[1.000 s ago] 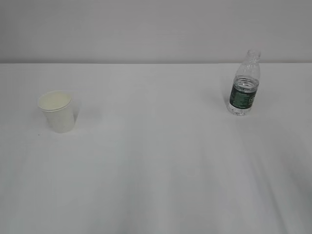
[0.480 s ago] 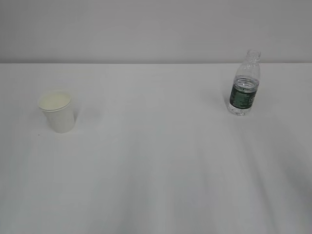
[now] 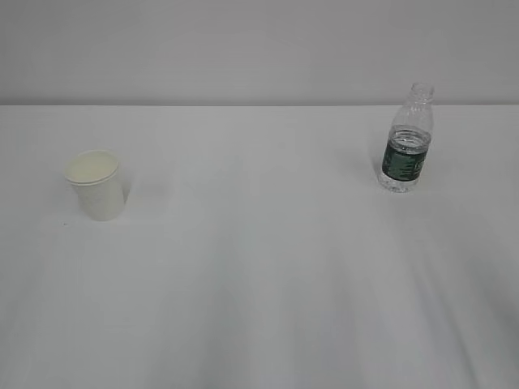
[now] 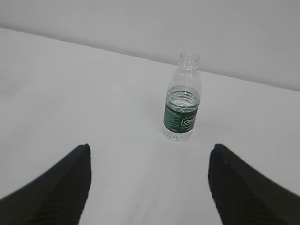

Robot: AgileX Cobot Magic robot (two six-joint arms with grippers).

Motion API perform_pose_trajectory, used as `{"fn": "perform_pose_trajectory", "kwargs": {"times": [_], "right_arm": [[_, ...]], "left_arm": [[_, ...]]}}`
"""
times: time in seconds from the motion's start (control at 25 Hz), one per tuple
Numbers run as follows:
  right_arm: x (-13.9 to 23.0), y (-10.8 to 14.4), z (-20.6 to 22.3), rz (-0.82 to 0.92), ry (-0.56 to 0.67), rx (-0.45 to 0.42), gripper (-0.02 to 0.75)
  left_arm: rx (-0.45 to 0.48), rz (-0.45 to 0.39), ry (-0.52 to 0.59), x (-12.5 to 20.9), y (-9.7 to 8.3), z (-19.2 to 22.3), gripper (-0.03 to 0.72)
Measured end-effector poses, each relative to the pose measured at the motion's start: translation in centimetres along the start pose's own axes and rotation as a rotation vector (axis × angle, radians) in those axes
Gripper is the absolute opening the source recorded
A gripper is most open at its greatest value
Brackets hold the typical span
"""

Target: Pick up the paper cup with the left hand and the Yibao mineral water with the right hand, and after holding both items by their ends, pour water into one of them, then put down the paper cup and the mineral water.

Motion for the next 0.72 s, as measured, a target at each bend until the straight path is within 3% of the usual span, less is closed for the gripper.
{"fn": "perform_pose_trajectory", "kwargs": {"times": [0.2, 0.72], "right_arm": [[0.01, -0.06, 0.0, -0.098, 0.0, 0.004, 0.589], [-0.17, -0.06, 0.0, -0.073, -0.011, 0.004, 0.589]], "left_arm": [[0.018, -0.016, -0.008, -0.13, -0.29, 0.0, 0.404], [0.023, -0.02, -0.01, -0.17, -0.37, 0.0, 0.404]]}}
Point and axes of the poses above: a point on each arm's last joint axis where the gripper is mounted, z pointing out along that axis toward the gripper, y along the wrist's bending axis when the last joint is at zero, x = y × z, the point moved 7 cm from there along z, pointing out along that axis toward the gripper, and after that the axes turned 10 degrees about z, right-handed, at the moved point
